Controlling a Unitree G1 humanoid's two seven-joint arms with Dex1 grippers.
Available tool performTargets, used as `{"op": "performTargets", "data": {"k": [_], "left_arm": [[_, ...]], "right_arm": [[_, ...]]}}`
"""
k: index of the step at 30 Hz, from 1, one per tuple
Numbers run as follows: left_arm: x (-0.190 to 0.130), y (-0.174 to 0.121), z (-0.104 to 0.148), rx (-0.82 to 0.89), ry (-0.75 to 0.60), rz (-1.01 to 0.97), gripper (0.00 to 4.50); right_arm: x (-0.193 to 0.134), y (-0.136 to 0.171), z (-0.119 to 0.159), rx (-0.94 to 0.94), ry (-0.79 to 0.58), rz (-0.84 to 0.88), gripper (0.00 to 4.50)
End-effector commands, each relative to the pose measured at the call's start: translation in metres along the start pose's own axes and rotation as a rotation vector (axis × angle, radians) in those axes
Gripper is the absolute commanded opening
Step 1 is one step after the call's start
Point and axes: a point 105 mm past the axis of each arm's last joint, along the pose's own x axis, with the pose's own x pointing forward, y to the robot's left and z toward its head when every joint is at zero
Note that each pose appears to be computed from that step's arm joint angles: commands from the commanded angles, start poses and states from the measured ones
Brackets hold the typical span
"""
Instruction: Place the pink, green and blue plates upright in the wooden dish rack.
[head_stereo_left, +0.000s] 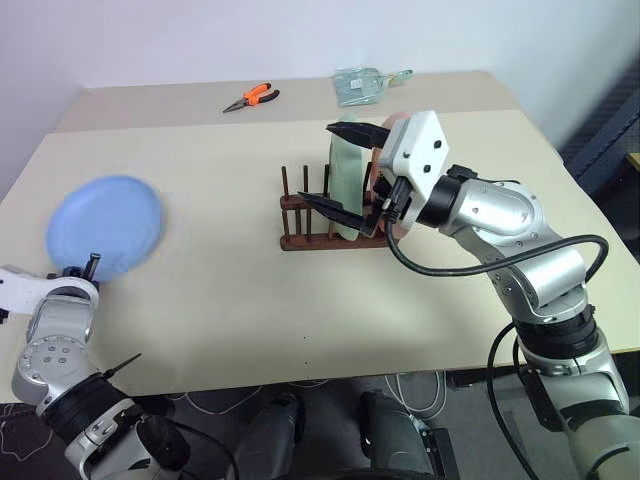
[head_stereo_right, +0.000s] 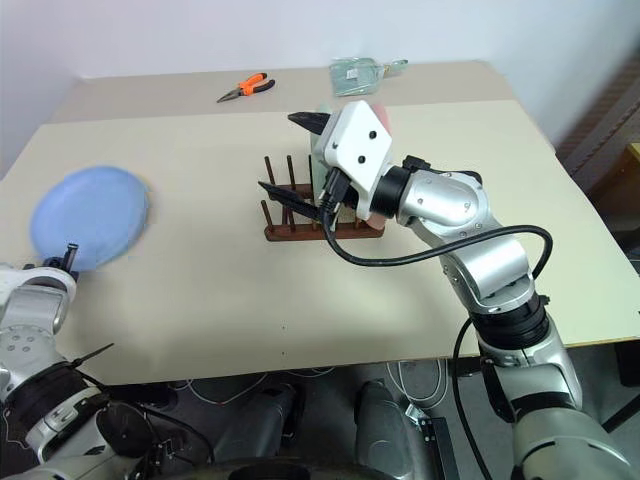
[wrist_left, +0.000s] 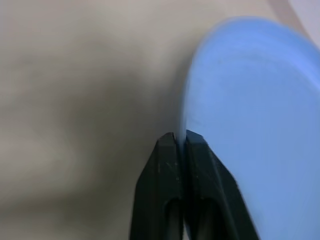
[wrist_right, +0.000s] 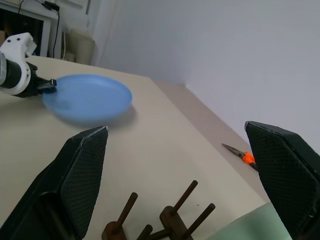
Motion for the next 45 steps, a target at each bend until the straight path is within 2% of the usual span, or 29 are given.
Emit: {"op": "performTargets", "data": {"k": [1,4,7,11,15,18,20,25,28,31,32,33,34,36,37,40,43,44,45], "left_arm": [[-0.029,-0.097,0.024,0.197,-0.17,-0.414,0.02],[-0.058,-0.158,0.012,0.294,-0.21,-0.643,0.02],[-0.085,-0.201,-0.003,0.368,-0.233,-0.789,0.02],[-0.112,-0.229,-0.017,0.371,-0.244,-0.915,0.02],[-0.13,-0.241,-0.023,0.358,-0.243,-0.996,0.02],[-0.135,-0.24,-0.024,0.35,-0.232,-1.027,0.0],[-0.136,-0.238,-0.024,0.346,-0.225,-1.038,0.0],[-0.132,-0.232,-0.017,0.346,-0.239,-1.028,0.0],[-0.13,-0.23,-0.012,0.315,-0.246,-1.028,0.0],[-0.128,-0.226,-0.002,0.245,-0.254,-1.021,0.95],[-0.129,-0.226,0.003,0.21,-0.261,-1.021,1.53],[-0.128,-0.225,0.011,0.168,-0.28,-1.017,1.88],[-0.124,-0.22,0.031,0.082,-0.332,-0.977,2.39],[-0.115,-0.207,0.063,-0.024,-0.429,-0.901,2.39],[-0.112,-0.2,0.074,-0.024,-0.474,-0.866,2.39],[-0.093,-0.171,0.097,0.195,-0.617,-0.7,2.39],[-0.077,-0.14,0.103,0.33,-0.66,-0.578,2.39],[-0.072,-0.132,0.095,0.428,-0.645,-0.564,2.39],[-0.067,-0.127,0.07,0.645,-0.598,-0.58,2.39]], "right_arm": [[0.002,0.002,0.022,-0.12,-0.058,0.011,4.5],[0.014,0.02,0.017,-0.261,-0.035,0.097,4.5],[0.032,0.031,0.008,-0.416,-0.013,0.147,4.5],[0.057,0.031,-0.003,-0.626,0.028,0.131,4.5],[0.078,0.028,-0.01,-0.72,0.051,0.091,4.5],[0.086,0.026,-0.022,-0.76,0.088,0.072,3.61],[0.088,0.025,-0.022,-0.76,0.088,0.068,2.67],[0.092,0.029,-0.022,-0.759,0.086,0.075,0.01],[0.093,0.028,-0.022,-0.777,0.09,0.065,0.01],[0.094,0.027,-0.023,-0.783,0.09,0.058,0.0],[0.094,0.027,-0.022,-0.783,0.089,0.056,0.0],[0.094,0.027,-0.022,-0.782,0.087,0.053,0.0],[0.094,0.025,-0.021,-0.777,0.079,0.044,0.0],[0.094,0.023,-0.017,-0.768,0.058,0.03,0.0],[0.093,0.023,-0.016,-0.761,0.044,0.027,0.0],[0.089,0.021,-0.002,-0.656,-0.053,0.003,0.0],[0.081,0.019,0.02,-0.531,-0.18,-0.027,0.0],[0.076,0.017,0.031,-0.452,-0.243,-0.047,0.0],[0.069,0.012,0.048,-0.297,-0.338,-0.073,0.0]]}}
